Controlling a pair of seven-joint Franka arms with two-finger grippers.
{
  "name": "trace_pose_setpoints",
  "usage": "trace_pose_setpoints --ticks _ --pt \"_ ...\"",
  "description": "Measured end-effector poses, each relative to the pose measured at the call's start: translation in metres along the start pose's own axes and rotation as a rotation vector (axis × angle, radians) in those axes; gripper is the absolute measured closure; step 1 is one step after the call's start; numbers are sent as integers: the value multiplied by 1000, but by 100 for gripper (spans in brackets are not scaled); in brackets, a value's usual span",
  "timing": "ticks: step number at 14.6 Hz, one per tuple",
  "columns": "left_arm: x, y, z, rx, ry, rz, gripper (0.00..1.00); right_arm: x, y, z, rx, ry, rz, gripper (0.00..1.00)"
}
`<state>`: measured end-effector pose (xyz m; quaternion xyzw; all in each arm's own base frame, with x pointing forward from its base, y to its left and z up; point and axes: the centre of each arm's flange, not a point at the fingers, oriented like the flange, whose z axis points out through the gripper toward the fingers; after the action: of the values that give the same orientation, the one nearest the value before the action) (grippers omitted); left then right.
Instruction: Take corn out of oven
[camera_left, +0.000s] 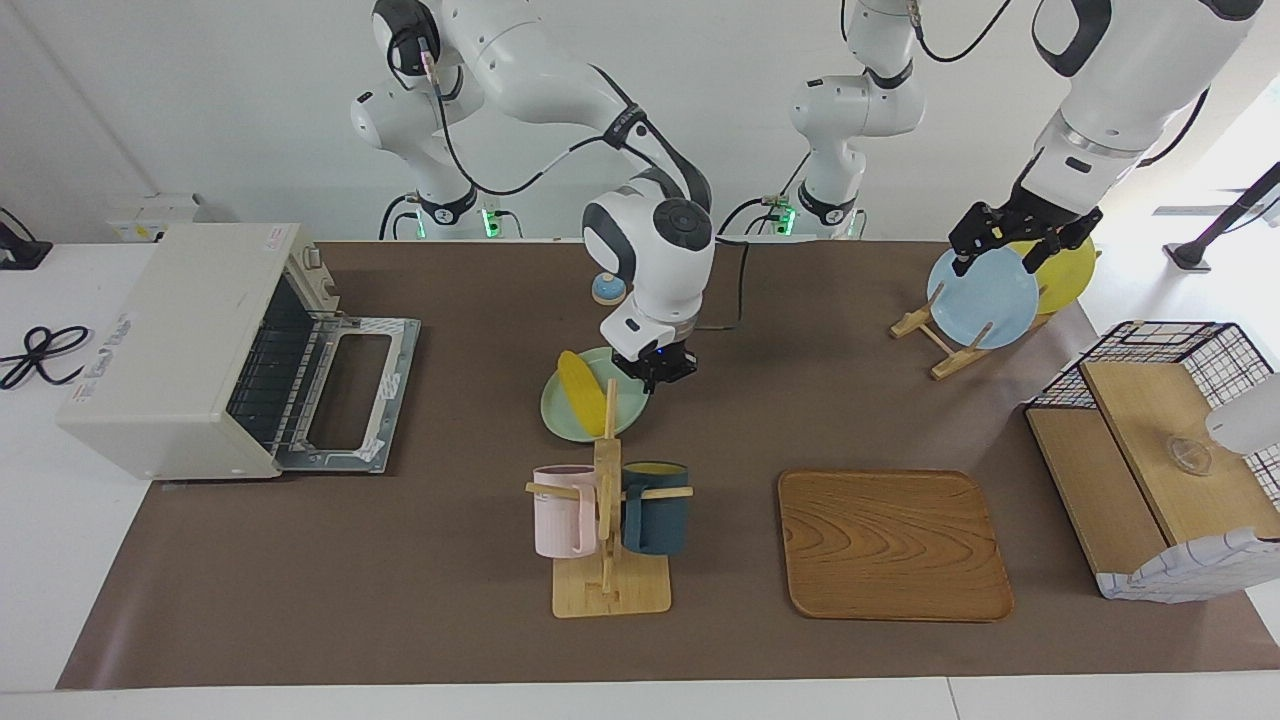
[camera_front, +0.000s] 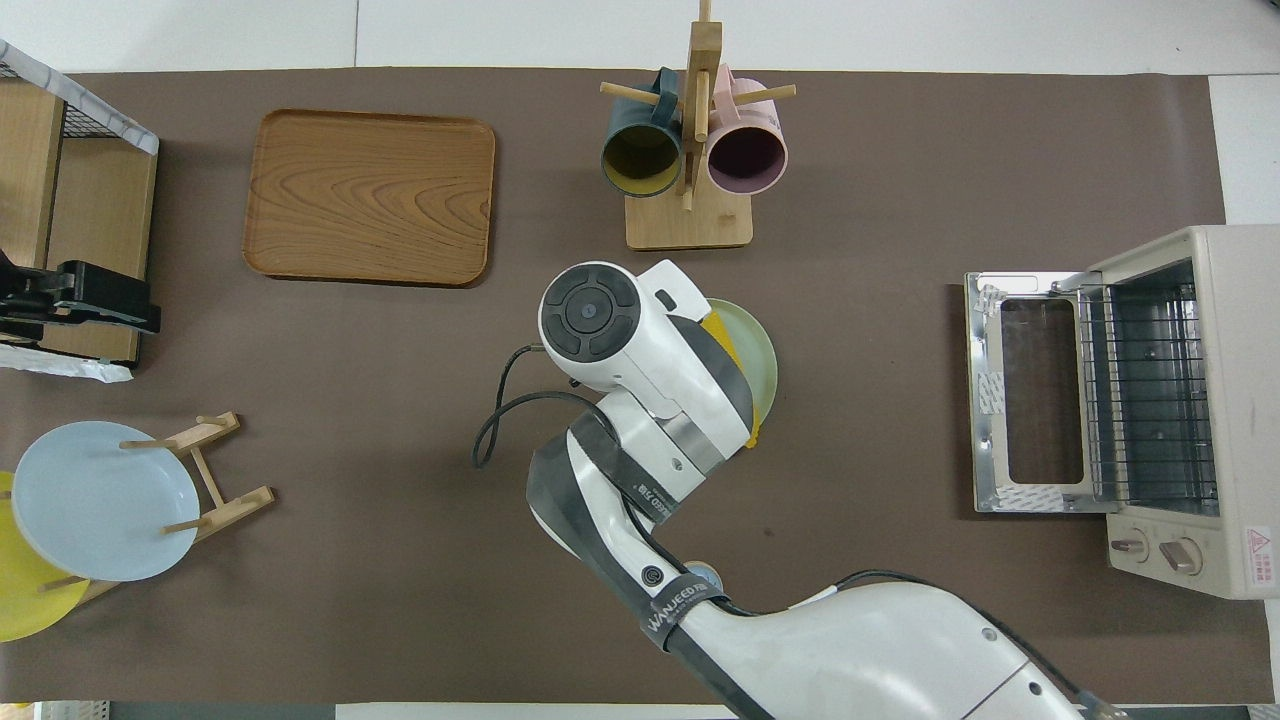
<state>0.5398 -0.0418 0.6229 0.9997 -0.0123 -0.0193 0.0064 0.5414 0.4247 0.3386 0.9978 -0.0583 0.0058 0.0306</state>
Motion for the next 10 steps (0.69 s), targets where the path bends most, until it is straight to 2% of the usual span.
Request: trace_pose_setpoints --ticks 3,4,5,6,9,10 --pt "0 0 0 0 0 0 0 -11 -18 -2 39 2 39 97" --pt "0 0 0 0 0 0 0 -12 -19 -3 47 4 47 93" --pt "0 1 1 0 -1 1 0 -10 -18 -4 54 5 56 93" --pt "0 1 1 0 -3 3 0 -5 -15 -6 59 5 67 88" --pt "-2 4 5 1 -11 8 0 17 8 -17 46 1 75 61" --pt "-3 5 6 1 -12 9 0 27 23 -22 25 -12 47 61"
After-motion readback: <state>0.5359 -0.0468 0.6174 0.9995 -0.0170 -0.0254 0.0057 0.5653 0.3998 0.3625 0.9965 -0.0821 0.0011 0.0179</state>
